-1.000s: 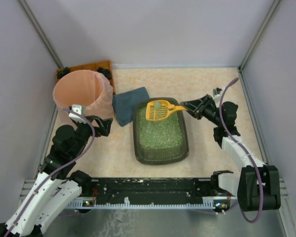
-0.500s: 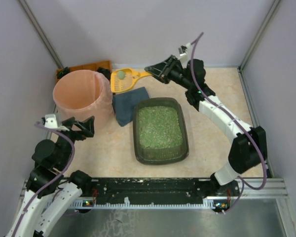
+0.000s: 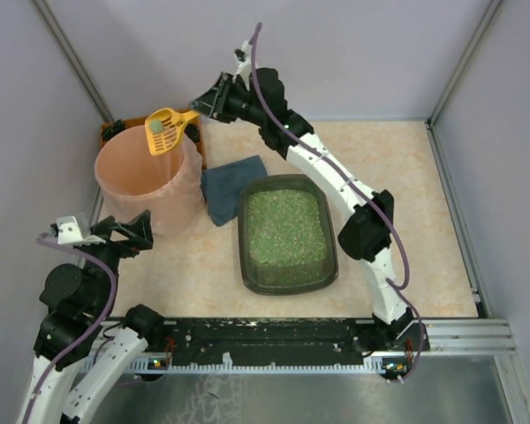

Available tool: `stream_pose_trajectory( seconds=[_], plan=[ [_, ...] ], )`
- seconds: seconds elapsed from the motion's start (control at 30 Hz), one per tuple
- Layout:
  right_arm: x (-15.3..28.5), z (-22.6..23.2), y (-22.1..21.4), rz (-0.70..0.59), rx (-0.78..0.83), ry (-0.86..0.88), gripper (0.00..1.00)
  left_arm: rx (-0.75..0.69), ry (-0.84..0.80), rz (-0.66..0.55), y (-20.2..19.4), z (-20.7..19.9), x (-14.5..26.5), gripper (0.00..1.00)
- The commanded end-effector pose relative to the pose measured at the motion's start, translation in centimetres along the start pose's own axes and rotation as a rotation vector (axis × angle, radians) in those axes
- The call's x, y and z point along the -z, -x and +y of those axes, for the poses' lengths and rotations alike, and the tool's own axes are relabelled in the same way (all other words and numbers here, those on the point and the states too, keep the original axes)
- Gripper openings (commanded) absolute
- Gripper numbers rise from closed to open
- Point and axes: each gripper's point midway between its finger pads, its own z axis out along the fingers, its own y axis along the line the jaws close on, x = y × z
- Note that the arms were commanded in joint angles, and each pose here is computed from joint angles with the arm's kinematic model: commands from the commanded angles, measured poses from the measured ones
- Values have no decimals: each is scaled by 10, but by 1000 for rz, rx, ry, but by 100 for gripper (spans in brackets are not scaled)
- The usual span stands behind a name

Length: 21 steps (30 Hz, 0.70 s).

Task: Clean the litter box

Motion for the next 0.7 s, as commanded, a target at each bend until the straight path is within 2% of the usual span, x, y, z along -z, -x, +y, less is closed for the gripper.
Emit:
stream_pose_trajectory(
  seconds=[0.0, 0.27, 0.5, 0.67],
  plan=[
    [-12, 32, 4, -27, 253, 51, 0, -3, 23, -16, 7, 6, 6, 98],
    [-13, 54, -11, -46, 543, 85, 0, -7, 16, -5, 3, 5, 4, 98],
    [-4, 79, -7, -77, 668, 125, 0, 2, 0, 14, -4, 0, 0, 98],
    [3, 86, -3, -83, 684, 126, 0, 2, -8, 23, -7, -2, -2, 98]
  ],
)
